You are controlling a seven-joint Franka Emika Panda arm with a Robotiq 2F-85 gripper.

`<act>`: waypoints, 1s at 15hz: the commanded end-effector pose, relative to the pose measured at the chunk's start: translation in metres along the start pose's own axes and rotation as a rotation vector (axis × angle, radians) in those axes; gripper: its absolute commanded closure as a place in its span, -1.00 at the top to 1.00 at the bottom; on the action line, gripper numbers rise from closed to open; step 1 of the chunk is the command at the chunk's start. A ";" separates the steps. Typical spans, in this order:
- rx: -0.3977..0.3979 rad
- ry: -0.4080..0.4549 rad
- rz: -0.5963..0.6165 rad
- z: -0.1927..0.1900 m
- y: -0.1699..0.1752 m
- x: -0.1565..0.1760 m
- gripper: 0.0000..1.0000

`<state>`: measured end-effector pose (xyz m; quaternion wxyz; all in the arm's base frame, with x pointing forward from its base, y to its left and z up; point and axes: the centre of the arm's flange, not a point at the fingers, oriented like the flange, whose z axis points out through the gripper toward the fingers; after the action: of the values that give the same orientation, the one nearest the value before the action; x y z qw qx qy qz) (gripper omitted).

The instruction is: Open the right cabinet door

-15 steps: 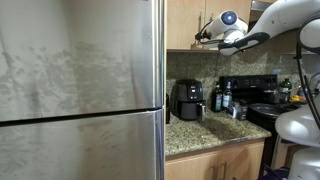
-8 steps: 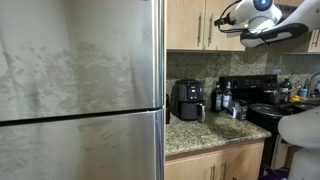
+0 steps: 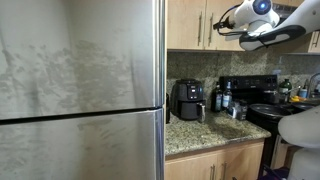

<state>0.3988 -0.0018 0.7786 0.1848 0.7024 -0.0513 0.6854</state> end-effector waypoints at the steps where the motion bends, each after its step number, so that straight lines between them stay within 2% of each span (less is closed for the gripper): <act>1: 0.124 -0.023 0.106 0.091 0.016 -0.012 1.00; 2: 0.162 -0.021 0.137 0.112 0.022 -0.018 1.00; 4: 0.255 0.037 0.160 0.151 0.032 -0.027 1.00; 7: 0.374 0.113 0.192 0.178 0.056 -0.032 1.00; 8: 0.393 0.134 0.220 0.179 0.062 -0.031 1.00; 10: 0.363 0.099 0.298 0.178 0.060 -0.019 1.00; 11: 0.340 0.091 0.318 0.180 0.060 -0.019 0.50; 13: 0.335 0.078 0.336 0.176 0.056 -0.019 0.37; 15: 0.330 0.063 0.341 0.174 0.056 -0.023 0.09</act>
<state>0.5084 -0.0778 0.7451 -0.0413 0.6852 -0.0661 0.7242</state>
